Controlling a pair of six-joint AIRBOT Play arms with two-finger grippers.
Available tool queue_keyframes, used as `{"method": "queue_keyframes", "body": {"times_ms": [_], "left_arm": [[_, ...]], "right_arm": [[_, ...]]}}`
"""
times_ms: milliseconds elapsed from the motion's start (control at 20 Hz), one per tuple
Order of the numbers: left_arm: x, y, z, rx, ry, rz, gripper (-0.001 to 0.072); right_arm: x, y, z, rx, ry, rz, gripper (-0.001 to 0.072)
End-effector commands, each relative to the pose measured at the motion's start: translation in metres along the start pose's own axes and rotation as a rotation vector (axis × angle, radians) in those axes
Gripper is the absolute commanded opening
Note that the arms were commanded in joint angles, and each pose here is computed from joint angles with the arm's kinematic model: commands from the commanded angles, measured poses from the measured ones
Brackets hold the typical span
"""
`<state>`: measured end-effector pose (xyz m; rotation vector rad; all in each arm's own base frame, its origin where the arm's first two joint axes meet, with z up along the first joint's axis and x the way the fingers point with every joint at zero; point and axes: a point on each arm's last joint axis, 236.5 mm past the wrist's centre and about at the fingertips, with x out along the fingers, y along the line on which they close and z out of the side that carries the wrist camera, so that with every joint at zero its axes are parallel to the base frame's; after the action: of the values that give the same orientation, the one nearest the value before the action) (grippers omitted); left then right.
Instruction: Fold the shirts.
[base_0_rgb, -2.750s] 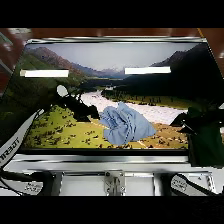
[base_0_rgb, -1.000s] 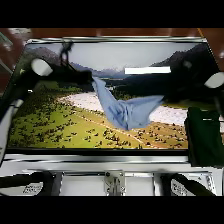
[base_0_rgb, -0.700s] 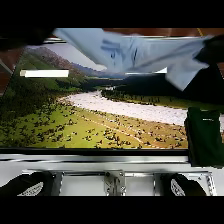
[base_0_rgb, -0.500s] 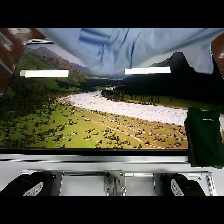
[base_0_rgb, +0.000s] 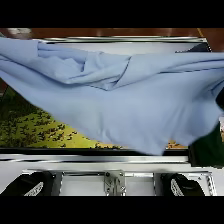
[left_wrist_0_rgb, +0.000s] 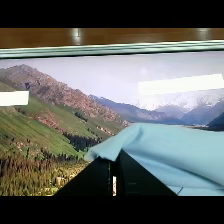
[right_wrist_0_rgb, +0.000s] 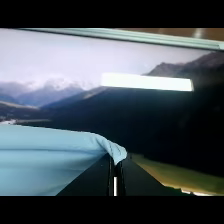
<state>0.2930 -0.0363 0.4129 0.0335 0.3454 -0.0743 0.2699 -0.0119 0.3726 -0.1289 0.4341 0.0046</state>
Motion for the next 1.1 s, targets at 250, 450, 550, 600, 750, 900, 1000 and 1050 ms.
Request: {"method": "queue_keyframes", "body": {"times_ms": [250,450,550,600,750,900,1000,1050], "left_arm": [[-0.042,0.0,0.015,-0.096,-0.108,-0.042,0.0034],[-0.048,0.008,0.006,-0.093,-0.081,-0.011,0.0035],[-0.033,0.006,-0.009,-0.085,-0.019,-0.005,0.0035],[-0.022,0.005,-0.019,-0.077,0.017,-0.001,0.0035],[0.021,-0.001,-0.065,-0.045,0.169,0.016,0.0035],[0.072,-0.008,-0.134,-0.014,0.379,0.036,0.0036],[0.105,-0.014,-0.184,-0.028,0.516,0.05,0.0036],[0.119,-0.02,-0.204,-0.025,0.566,0.042,0.0036]], "right_arm": [[-0.005,0.021,-0.017,0.033,0.071,0.087,0.0073],[-0.007,0.047,-0.044,0.073,0.199,0.196,0.0073],[-0.001,0.054,-0.068,0.077,0.31,0.23,0.0073],[0.006,0.058,-0.079,0.098,0.355,0.248,0.0073],[0.033,0.085,-0.13,0.173,0.521,0.354,0.0073],[0.082,0.101,-0.19,0.268,0.628,0.386,0.0072],[0.122,0.106,-0.216,0.345,0.627,0.376,0.0072],[0.141,0.109,-0.222,0.388,0.616,0.377,0.0073]]}}
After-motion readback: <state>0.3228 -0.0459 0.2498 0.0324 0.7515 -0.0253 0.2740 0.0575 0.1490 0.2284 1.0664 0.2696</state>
